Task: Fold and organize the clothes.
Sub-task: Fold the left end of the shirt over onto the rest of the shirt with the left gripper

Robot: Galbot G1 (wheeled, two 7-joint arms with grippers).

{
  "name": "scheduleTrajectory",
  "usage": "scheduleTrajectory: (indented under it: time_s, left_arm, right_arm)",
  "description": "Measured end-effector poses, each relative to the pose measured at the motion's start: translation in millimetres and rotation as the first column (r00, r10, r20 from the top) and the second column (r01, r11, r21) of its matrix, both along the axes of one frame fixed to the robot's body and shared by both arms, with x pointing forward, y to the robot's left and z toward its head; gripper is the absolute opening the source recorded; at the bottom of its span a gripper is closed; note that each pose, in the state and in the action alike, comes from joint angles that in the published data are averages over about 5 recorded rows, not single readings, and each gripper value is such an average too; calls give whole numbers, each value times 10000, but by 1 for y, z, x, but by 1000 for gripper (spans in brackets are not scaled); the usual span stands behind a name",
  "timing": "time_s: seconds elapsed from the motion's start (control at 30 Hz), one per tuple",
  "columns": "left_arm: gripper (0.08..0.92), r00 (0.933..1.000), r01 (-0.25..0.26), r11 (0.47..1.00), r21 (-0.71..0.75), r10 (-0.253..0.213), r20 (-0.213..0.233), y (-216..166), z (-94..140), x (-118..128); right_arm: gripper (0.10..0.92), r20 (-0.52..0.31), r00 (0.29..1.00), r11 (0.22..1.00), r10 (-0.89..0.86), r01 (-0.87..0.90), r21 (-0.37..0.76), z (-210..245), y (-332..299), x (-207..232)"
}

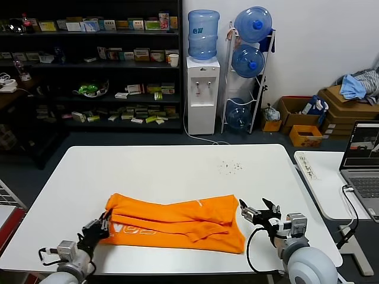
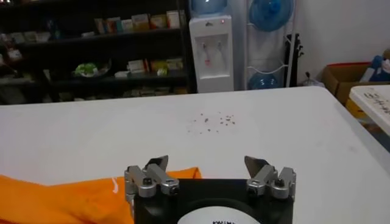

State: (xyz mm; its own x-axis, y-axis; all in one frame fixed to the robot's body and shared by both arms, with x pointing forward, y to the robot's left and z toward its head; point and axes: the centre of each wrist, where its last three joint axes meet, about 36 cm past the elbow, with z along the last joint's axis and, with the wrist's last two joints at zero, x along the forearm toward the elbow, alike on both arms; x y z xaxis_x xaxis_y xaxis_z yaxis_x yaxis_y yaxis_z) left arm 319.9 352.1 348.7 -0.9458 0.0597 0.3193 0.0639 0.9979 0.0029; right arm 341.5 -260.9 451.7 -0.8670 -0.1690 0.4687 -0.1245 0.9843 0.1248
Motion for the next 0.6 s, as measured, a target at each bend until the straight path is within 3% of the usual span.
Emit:
scheduleTrajectory:
  time_s: [0.3,0.6]
  left_arm:
    - [129,9970,-778,9666,2441,742,238,87,23,4]
    - [129,9844,-1669,8847,4352,1243,1247,151,57,8]
  right_arm:
    - [823,40,10000,10000,45,-45,29,-2,2,1]
    - [823,20,10000,10000,81,-81,23,-5,5,1]
